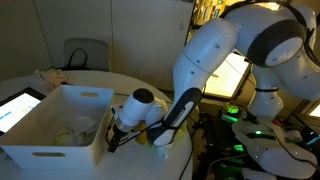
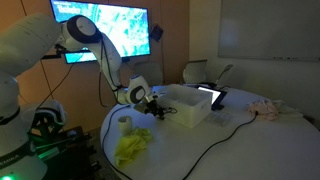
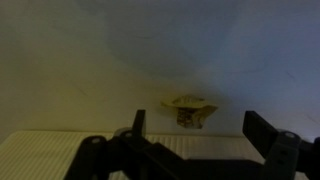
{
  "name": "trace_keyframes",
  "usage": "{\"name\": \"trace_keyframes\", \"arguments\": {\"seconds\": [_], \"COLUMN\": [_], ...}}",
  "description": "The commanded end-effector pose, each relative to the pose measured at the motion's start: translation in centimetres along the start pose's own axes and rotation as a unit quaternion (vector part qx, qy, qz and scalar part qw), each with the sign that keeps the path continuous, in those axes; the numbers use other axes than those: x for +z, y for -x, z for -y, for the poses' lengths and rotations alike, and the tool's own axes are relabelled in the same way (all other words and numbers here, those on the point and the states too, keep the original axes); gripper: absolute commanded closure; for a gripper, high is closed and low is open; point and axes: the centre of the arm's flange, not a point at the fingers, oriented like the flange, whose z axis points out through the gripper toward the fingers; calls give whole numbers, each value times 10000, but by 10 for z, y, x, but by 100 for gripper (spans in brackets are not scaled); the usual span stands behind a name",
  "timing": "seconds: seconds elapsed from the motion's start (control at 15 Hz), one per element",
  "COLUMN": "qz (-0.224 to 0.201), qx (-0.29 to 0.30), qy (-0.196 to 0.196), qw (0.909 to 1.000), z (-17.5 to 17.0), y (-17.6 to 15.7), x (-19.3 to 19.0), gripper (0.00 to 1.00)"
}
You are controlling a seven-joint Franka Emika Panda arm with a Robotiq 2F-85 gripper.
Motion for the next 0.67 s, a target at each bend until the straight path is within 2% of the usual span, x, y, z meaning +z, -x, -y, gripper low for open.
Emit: {"name": "trace_keyframes", "arguments": {"seconds": [0.0,0.13,0.2,0.33,0.47,0.53,0.6], "qz": [-31,-38,-41,-36,-40,-39,-44], "qx": [-35,-67,-73,-61,-53,-58,-60], "qy": [-11,-45,-59,-54,-50,-56,-59], "qw": [10000,10000,9999,10000,10000,10000,10000], "z": [6,7,9,8,8,6,6], "y": [8,8,9,8,8,7,6], "x": [22,27,29,29,29,27,26], "gripper": [9,14,22,21,28,39,36]}}
